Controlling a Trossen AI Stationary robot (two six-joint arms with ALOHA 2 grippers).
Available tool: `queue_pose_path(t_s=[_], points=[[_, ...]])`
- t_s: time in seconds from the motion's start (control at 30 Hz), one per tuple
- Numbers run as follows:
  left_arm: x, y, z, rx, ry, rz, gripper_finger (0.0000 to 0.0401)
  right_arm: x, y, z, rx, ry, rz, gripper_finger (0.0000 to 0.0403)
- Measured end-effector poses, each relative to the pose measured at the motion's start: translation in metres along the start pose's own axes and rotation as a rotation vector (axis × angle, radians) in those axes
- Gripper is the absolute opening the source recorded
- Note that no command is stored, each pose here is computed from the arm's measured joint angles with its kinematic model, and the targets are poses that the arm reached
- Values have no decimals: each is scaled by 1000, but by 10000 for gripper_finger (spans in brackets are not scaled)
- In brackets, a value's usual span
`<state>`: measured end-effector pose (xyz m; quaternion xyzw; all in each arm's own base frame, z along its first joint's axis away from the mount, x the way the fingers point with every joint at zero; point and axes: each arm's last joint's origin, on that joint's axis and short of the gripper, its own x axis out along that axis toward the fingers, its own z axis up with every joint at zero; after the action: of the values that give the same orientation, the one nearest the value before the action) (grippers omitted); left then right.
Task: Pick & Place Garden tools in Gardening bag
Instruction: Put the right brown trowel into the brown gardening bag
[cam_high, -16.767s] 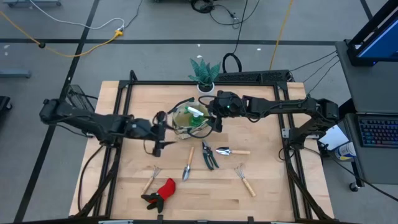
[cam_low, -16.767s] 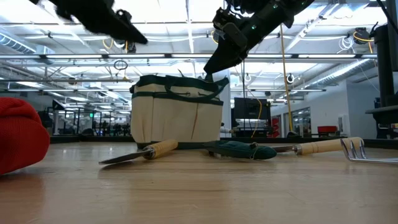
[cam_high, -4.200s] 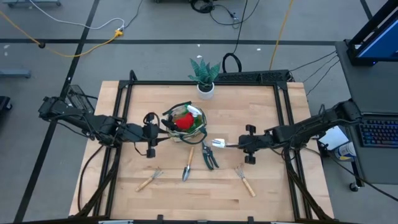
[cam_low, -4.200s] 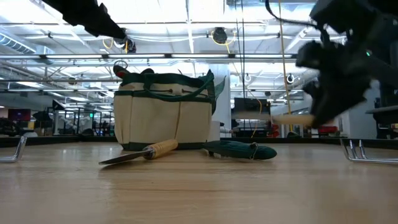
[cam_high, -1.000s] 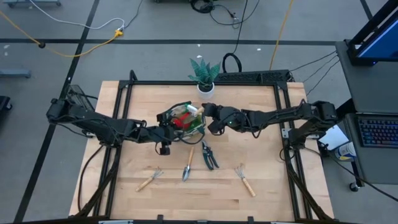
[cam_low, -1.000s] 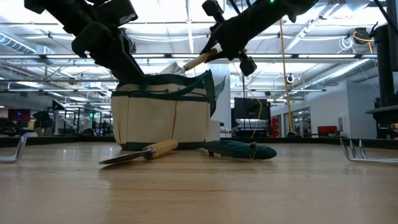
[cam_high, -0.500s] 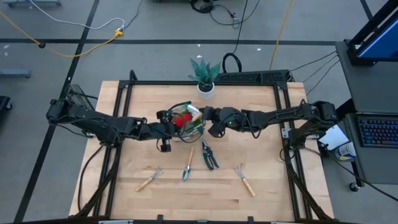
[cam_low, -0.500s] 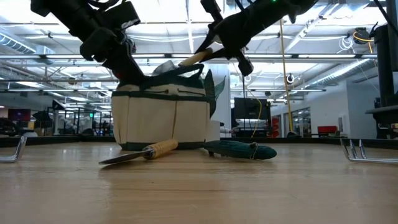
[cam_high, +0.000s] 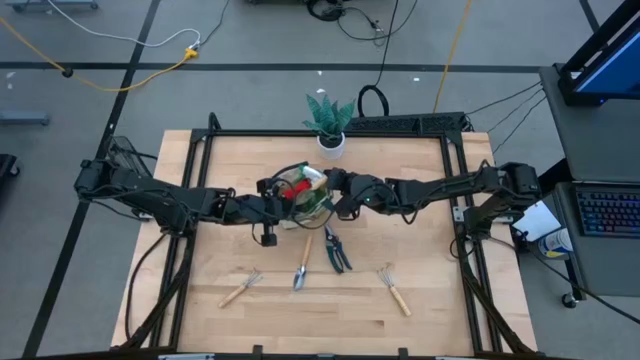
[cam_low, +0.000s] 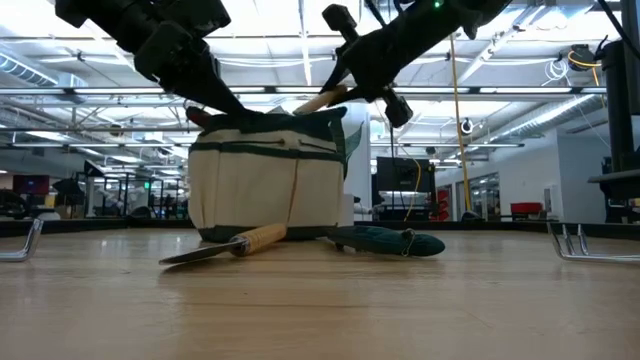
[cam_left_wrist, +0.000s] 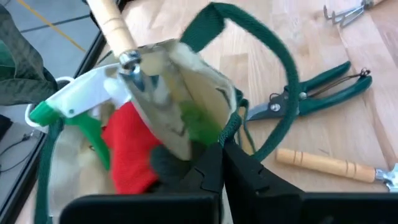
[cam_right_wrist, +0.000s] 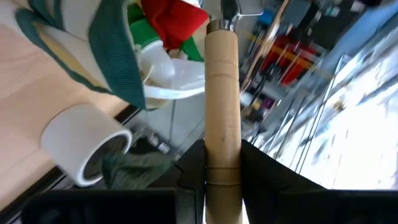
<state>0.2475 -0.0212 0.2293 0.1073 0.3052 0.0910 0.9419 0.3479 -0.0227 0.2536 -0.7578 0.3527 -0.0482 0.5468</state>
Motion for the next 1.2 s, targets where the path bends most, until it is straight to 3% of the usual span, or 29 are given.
queue_pose_path(t_s=[0.17,0.37,0.53,0.7,0.97,1.2], points=[[0,2,0,14,-1,7,20,-2,-1,-1,-25,1,-2,62],[2,7,1,-60,-13,25,6,5,7,12,-75,-135,5,62],[3,10,1,-83,-9,31,21,13,10,20,-64,-151,-15,62],[3,10,1,-82,-10,31,6,19,12,25,-50,-154,-41,75],[3,10,1,-88,-14,27,24,17,9,28,-40,-270,-78,67],[3,10,1,-89,-12,30,4,17,15,29,-75,-289,-23,89]])
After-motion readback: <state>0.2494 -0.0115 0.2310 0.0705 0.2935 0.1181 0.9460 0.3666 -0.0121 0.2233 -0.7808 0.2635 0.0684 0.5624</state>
